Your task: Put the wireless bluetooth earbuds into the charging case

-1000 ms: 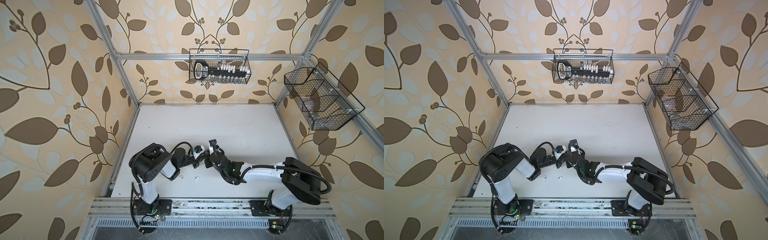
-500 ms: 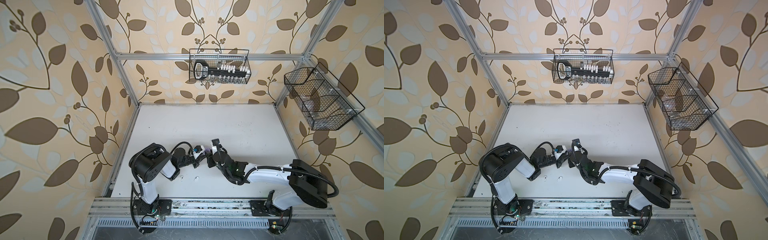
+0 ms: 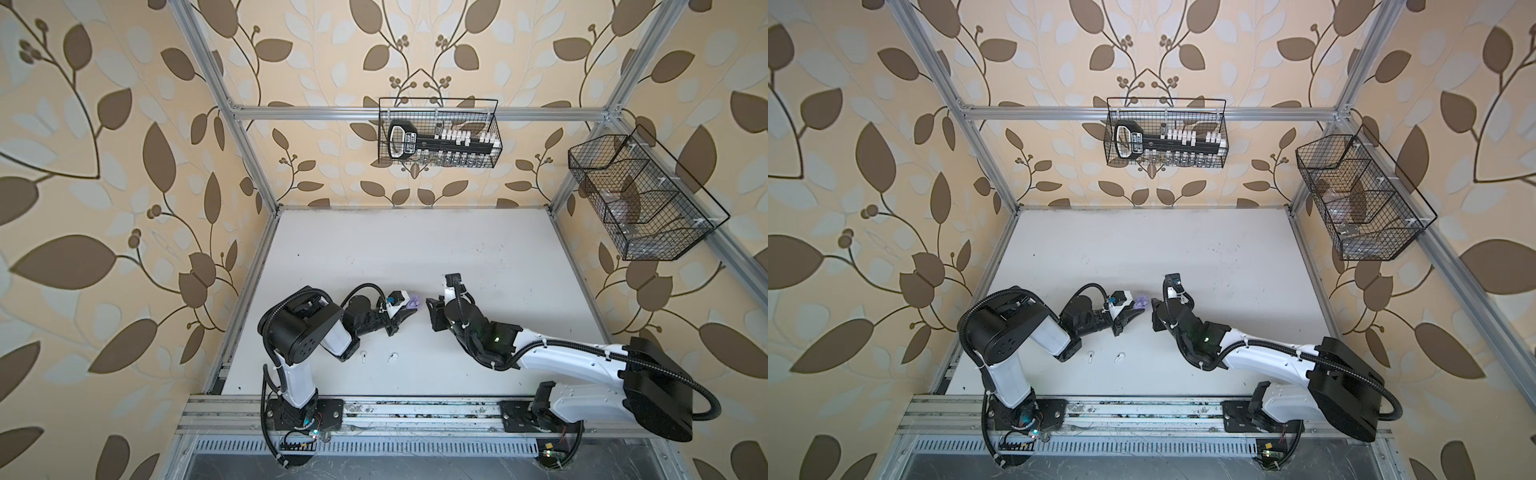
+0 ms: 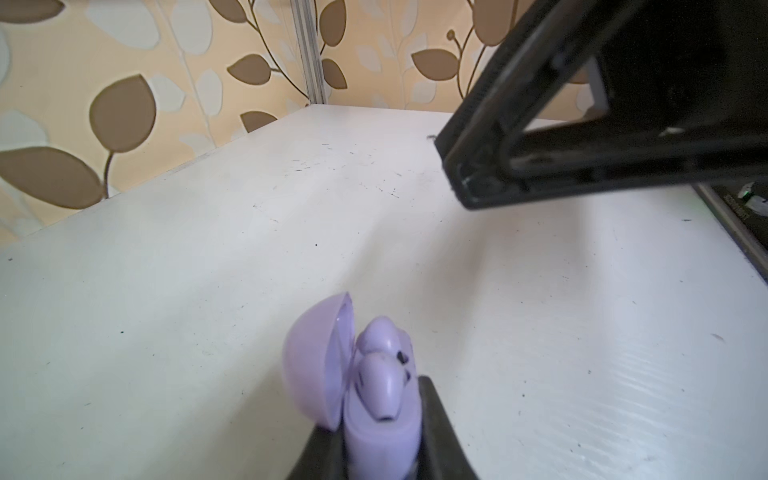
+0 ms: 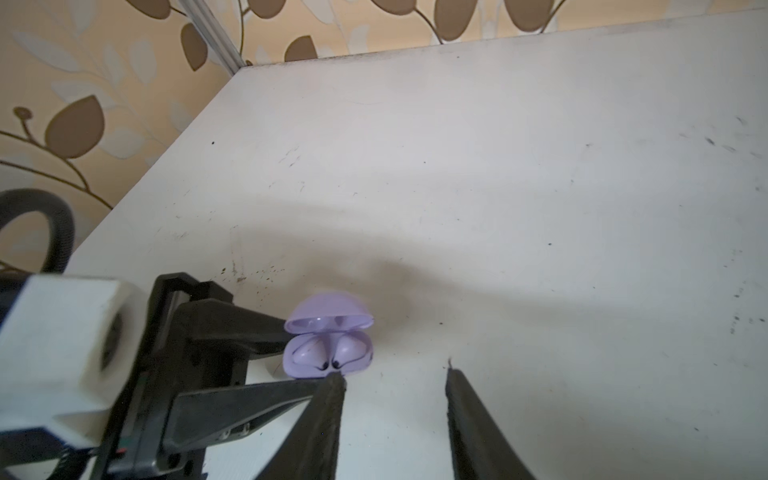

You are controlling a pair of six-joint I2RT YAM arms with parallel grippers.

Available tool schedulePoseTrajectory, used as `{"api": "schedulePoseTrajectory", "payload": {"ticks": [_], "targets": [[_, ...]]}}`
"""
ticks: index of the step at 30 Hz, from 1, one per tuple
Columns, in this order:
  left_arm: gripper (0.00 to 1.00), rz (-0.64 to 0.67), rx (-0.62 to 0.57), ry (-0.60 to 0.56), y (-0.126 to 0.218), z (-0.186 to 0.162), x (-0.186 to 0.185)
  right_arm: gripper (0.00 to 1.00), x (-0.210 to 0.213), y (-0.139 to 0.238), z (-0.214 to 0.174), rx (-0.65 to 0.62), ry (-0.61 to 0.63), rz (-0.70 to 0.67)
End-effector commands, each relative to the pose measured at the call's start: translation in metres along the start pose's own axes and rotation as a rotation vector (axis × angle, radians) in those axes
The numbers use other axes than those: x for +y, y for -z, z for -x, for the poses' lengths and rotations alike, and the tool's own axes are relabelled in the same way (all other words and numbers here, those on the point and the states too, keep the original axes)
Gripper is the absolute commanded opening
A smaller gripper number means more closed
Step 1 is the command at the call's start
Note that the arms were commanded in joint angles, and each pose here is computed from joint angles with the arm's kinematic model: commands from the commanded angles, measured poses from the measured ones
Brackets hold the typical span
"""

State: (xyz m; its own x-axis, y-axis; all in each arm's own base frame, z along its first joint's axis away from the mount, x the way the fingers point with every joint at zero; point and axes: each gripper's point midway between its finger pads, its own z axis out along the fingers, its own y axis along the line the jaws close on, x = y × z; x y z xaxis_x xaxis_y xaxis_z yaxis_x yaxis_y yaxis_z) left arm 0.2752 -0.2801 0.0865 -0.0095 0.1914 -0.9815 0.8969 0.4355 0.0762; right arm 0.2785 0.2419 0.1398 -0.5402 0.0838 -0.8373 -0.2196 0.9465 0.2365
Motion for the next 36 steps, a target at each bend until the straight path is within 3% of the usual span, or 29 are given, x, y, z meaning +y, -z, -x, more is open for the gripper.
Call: {"api": "schedulePoseTrajectory", "payload": {"ticks": [1,15,36], "targets": [[0.08,-0.009,-0.07,-0.052,-0.001,0.019,0.002,0.42,-0.008,0.003,-0.002,0.078,-0.045,-0.028],[0.08,-0.071,-0.065,-0.084,0.0,0.015,-0.015,0.45,0.006,-0.004,0.011,0.27,-0.179,0.035],[0.09,-0.226,0.0,-0.232,0.001,-0.008,-0.066,0.46,0.043,-0.043,-0.028,0.457,-0.169,0.1]]}}
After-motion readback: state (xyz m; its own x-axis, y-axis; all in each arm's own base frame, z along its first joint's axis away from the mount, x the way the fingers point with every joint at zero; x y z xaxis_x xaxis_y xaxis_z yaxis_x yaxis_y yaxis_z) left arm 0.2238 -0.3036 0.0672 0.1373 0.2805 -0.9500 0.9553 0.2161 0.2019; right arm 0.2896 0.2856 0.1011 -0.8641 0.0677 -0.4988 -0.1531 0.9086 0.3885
